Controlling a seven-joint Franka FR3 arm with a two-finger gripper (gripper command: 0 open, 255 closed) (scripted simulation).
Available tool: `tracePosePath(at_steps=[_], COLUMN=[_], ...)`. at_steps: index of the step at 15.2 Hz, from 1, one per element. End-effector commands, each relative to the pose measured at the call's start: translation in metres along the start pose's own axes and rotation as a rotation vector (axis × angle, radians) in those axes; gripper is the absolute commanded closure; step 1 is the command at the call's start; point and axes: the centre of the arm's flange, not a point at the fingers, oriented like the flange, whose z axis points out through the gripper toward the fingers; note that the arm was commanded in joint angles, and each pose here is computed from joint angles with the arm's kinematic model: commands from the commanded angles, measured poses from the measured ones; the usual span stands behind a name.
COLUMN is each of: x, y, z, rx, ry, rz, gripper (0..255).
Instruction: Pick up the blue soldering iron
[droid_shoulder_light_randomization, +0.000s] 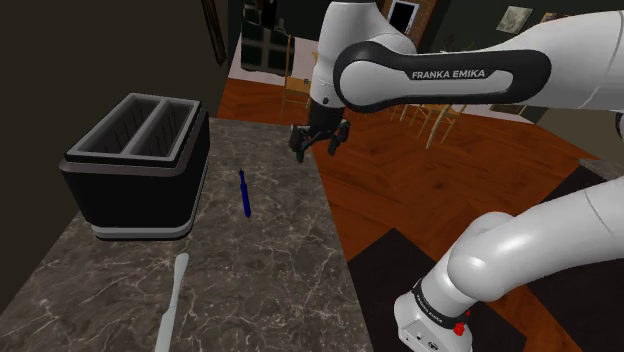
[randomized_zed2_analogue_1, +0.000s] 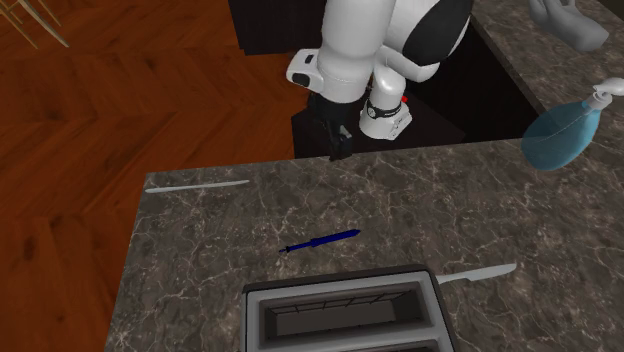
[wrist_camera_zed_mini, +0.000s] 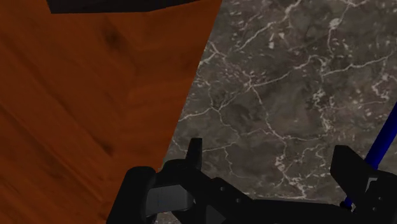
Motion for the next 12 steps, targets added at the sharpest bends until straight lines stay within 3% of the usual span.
tracePosePath(at_steps=[1,12], x=[0.007,0.047], y=[-0.028,-0.154], z=[0.014,0.087], rx=[-0.006,-0.044], ry=[-0.008,-0.053], rz=[0.028,0.168], gripper=[0,0])
